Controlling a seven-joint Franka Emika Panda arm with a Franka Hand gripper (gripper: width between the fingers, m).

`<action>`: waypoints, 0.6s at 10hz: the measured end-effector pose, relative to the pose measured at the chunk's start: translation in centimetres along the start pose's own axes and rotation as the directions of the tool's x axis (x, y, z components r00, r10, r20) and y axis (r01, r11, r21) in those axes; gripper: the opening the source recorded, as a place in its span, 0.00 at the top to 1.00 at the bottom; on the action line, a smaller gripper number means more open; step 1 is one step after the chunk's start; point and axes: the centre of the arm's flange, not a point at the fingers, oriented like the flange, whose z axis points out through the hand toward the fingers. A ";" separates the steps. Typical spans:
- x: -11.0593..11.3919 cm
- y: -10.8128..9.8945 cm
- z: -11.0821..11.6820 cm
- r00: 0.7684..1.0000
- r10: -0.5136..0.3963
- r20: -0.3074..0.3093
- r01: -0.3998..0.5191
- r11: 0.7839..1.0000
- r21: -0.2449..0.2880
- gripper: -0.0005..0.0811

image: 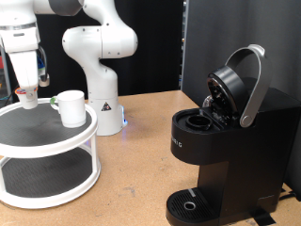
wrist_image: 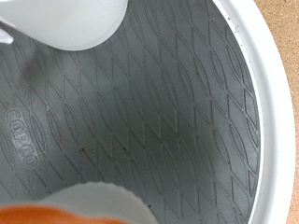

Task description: Make a cup of coffee with the keurig machine

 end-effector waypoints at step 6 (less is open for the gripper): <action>4.8 -0.6 -0.9 0.965 0.160 -0.208 -0.144 0.986 0.088 0.47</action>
